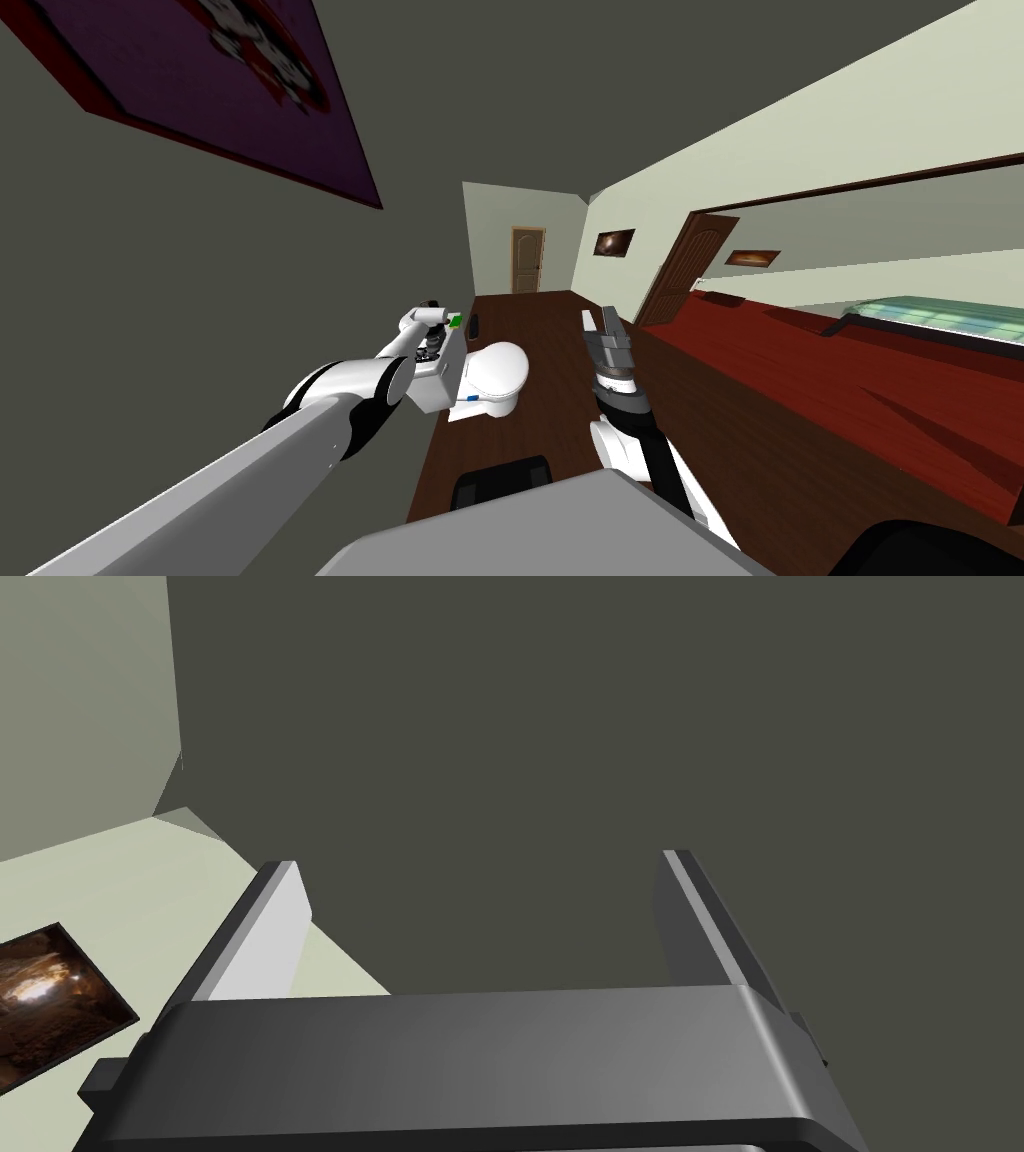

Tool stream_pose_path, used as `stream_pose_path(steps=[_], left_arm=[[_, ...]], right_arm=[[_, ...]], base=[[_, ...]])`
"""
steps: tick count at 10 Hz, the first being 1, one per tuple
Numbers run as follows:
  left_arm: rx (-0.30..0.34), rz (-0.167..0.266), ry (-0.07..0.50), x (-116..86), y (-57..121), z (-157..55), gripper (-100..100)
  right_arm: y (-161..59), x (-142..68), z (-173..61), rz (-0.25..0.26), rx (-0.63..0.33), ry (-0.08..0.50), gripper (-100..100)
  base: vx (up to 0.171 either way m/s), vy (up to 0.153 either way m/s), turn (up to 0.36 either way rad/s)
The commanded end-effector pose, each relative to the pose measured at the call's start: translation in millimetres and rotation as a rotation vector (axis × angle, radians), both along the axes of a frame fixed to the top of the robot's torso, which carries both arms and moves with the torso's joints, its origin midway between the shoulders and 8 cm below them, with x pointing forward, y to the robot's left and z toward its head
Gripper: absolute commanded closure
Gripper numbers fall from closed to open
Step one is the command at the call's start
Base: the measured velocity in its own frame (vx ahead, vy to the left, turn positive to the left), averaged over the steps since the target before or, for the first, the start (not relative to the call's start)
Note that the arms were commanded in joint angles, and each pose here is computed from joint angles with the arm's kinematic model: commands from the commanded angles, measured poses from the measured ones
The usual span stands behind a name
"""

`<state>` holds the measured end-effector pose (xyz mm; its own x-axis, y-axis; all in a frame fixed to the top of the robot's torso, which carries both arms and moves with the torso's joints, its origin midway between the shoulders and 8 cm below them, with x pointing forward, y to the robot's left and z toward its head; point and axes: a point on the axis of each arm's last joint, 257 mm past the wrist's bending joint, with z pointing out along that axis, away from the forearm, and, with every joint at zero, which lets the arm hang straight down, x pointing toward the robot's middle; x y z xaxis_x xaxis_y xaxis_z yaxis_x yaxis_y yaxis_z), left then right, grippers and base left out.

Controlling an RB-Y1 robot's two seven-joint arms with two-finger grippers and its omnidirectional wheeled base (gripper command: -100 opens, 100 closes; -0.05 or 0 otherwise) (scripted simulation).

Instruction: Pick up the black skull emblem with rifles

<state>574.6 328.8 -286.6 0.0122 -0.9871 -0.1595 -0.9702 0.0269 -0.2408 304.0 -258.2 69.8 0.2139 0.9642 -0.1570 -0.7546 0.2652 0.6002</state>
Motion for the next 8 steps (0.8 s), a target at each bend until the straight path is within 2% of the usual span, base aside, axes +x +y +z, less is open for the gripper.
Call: stream_pose_path(steps=[1, 2, 3, 5, 6, 8], left_arm=[[-0.003, 0.005, 0.032, -7, 1.5, 0, -100], [-0.007, 0.011, 0.077, -16, 2.8, 2, -100], [-0.007, 0.011, 0.077, -16, 2.8, 2, -100], [-0.016, 0.022, 0.154, -34, 4.4, 7, -100], [-0.016, 0.022, 0.154, -34, 4.4, 7, -100], [-0.023, 0.029, 0.211, -47, 5.2, 11, -100]], right_arm=[[0, 0, 0, 0.000, 0.000, 0.000, 0], [0, 0, 0, 0.000, 0.000, 0.000, 0], [0, 0, 0, 0.000, 0.000, 0.000, 0], [0, 0, 0, 0.000, 0.000, 0.000, 0], [0, 0, 0, 0.000, 0.000, 0.000, 0], [0, 0, 0, 0.000, 0.000, 0.000, 0]], base=[[0.042, 0.018, 0.023], [0.046, 0.017, 0.043], [0.040, 0.011, 0.029], [0.057, 0.012, 0.055], [0.051, 0.011, 0.023], [0.053, 0.024, 0.038]])
